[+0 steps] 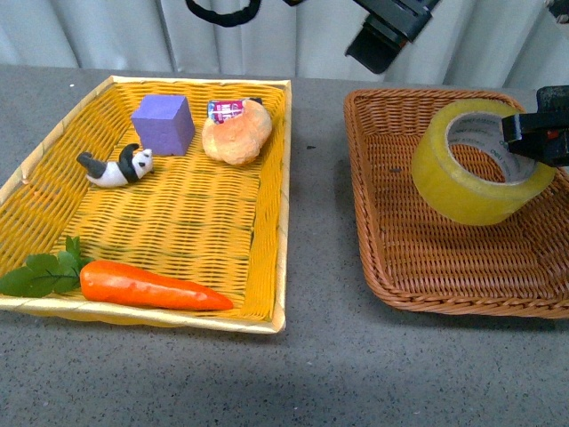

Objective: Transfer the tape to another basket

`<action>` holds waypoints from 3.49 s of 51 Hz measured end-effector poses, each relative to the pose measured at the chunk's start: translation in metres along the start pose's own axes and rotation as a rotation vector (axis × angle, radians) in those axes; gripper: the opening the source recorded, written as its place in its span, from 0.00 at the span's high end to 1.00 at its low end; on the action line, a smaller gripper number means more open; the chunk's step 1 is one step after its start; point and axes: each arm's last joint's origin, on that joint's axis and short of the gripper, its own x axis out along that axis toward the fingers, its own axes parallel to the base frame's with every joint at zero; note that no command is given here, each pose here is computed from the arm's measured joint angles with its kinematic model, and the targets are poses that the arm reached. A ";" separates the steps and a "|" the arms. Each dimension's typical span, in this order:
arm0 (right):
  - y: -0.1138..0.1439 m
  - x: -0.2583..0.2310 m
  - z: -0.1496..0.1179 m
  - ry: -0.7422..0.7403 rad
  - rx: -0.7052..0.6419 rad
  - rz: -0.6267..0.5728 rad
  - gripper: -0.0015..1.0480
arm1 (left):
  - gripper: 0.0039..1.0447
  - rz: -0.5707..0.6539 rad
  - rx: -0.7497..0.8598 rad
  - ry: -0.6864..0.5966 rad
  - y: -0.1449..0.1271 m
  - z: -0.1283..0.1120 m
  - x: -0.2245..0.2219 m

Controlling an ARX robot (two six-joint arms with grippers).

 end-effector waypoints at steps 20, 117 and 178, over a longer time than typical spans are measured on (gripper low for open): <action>-0.016 0.051 -0.003 0.110 0.015 -0.026 0.85 | 0.06 0.337 -0.342 0.000 0.050 -0.039 -0.030; 0.015 -0.158 -0.129 -0.785 0.046 -0.193 0.99 | 0.97 0.493 -0.486 -0.392 0.000 -0.203 -0.256; 0.022 -0.189 -0.152 -0.810 0.044 -0.193 0.99 | 0.97 0.491 -0.487 -0.389 -0.019 -0.210 -0.288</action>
